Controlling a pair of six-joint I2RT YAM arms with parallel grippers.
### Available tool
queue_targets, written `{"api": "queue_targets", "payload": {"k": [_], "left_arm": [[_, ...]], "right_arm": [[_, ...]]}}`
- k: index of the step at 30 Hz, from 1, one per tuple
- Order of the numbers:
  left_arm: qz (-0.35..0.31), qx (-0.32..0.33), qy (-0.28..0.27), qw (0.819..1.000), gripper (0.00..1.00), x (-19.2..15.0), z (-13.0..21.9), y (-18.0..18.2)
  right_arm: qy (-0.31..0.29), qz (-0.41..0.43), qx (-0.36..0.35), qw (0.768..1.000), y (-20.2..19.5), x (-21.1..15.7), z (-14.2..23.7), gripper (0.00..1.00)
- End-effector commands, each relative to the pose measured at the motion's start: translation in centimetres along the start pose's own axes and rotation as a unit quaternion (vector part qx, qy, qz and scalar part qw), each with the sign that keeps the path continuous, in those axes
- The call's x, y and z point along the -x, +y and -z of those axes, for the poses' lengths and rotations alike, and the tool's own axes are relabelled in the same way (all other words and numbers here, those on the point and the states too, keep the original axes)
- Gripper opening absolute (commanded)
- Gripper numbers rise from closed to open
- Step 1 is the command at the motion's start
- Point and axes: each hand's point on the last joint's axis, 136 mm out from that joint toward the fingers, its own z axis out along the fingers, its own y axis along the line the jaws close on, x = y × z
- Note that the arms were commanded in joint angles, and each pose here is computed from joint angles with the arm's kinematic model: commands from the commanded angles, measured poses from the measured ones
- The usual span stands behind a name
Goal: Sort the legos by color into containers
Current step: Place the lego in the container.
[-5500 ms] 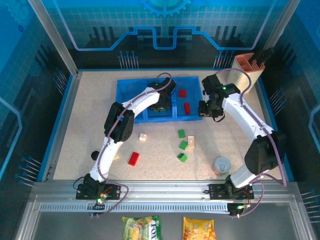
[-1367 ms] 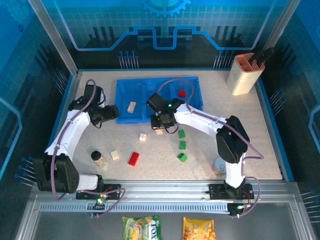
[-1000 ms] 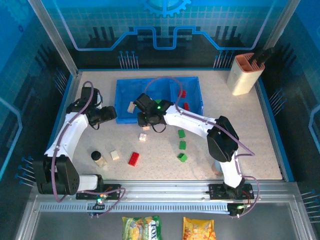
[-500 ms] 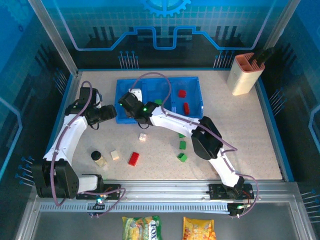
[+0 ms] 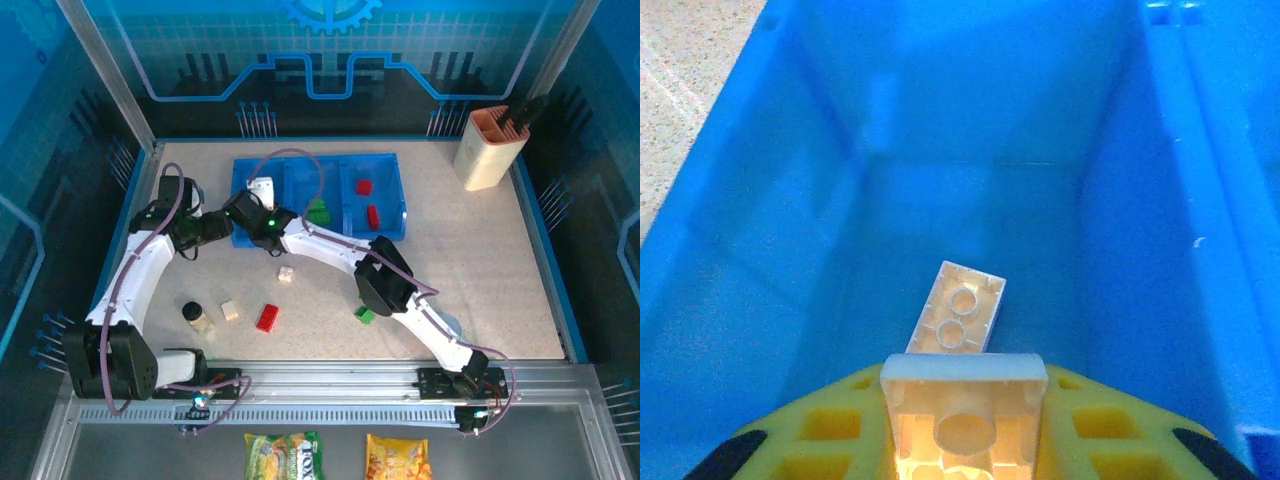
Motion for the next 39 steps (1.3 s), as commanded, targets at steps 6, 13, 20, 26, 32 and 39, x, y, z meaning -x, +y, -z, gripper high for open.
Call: {"api": "queue_targets", "payload": {"k": [6,13,20,26,32,39], "left_arm": [[0.003,-0.004,-0.007,1.000,0.76,0.0,0.4,0.2],[0.004,-0.003,-0.007,1.000,0.76,0.0,0.4,0.3],[0.007,-0.002,-0.005,1.000,0.76,0.0,0.3,0.4],[0.009,-0.004,-0.001,1.000,0.76,0.0,0.1,0.4],[0.008,-0.004,0.002,1.000,0.76,-0.2,-0.1,0.4],[0.010,-0.002,0.023,1.000,0.74,-0.6,-0.9,0.5]], "right_arm": [[0.008,0.004,-0.041,0.999,-1.0,-2.6,-2.1,0.28],[0.012,0.006,-0.055,0.998,-1.5,-3.5,-2.6,0.35],[0.004,0.002,-0.052,0.999,-1.5,-2.3,-1.9,0.43],[-0.009,-0.005,-0.045,0.999,-1.6,-0.5,-0.5,0.47],[-0.024,-0.009,-0.023,0.999,-1.3,1.7,1.6,0.46],[-0.014,0.002,0.008,1.000,-1.0,3.3,4.0,0.46]]}}
